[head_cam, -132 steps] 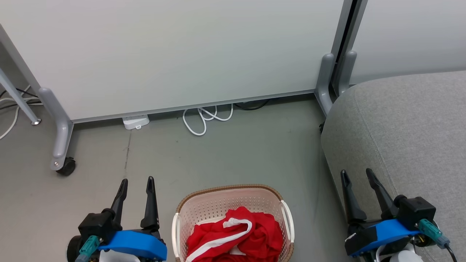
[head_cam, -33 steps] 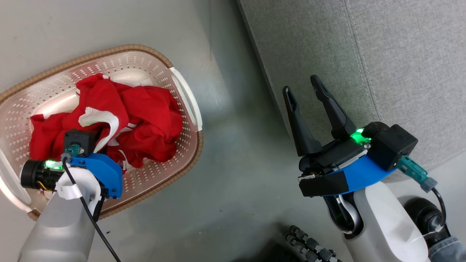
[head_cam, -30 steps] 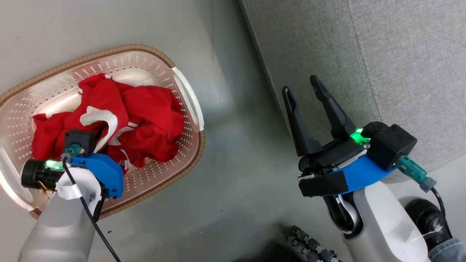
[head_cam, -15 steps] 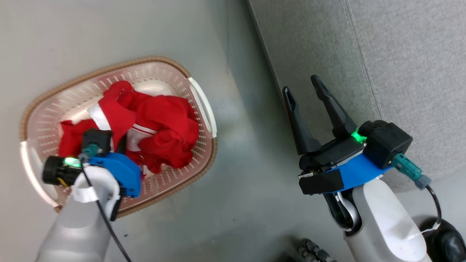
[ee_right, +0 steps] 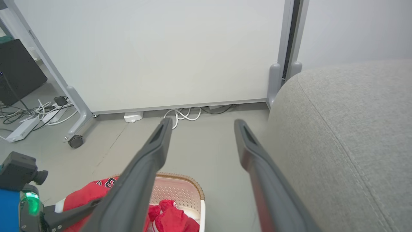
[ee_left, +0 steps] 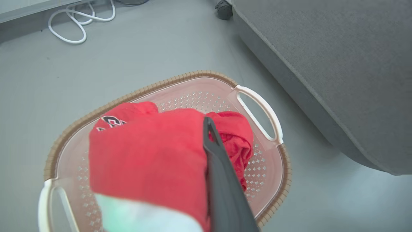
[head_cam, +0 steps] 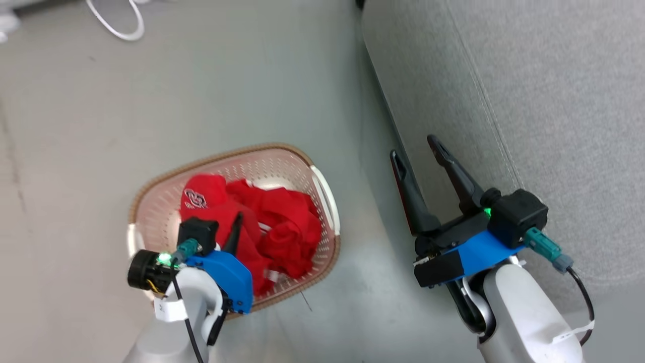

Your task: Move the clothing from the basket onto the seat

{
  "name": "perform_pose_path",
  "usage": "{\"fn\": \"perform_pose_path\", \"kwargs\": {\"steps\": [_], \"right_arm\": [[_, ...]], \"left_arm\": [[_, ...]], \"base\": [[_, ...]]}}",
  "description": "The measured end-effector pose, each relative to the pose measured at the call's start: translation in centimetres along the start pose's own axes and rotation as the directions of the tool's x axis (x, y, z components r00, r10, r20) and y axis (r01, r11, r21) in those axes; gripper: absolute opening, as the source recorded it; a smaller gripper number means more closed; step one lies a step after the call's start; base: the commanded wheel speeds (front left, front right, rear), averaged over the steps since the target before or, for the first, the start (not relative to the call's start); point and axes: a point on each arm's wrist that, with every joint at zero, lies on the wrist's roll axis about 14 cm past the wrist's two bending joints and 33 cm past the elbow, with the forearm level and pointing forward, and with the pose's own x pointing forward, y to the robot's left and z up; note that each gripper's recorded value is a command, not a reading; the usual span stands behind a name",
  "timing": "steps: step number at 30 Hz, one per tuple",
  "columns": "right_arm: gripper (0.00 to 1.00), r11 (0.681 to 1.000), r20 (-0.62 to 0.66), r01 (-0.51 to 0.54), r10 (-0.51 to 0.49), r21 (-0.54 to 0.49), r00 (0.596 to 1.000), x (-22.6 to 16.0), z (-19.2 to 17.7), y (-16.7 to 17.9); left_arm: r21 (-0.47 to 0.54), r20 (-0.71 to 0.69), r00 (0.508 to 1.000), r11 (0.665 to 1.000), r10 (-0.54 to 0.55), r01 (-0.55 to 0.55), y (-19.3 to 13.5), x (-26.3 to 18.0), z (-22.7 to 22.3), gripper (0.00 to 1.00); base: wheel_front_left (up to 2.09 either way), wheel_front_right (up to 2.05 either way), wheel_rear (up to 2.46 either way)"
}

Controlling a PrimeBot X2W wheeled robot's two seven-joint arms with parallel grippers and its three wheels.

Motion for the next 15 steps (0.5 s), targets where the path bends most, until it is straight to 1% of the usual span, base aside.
{"fn": "perform_pose_path", "kwargs": {"steps": [8,15], "right_arm": [[1.00,0.999,0.056,-0.050,0.049,0.010,0.997,-1.7,2.7,2.6],[1.00,0.997,0.094,-0.069,0.067,0.018,0.993,-4.0,4.3,4.0]], "left_arm": [[0.018,0.137,0.990,1.000,0.023,-0.025,-1.2,-4.5,4.0,0.00],[0.039,0.272,0.962,0.998,0.031,-0.043,-2.5,-8.3,7.6,0.00]], "base": [[0.00,0.00,0.00],[0.00,0.00,0.00]]}}
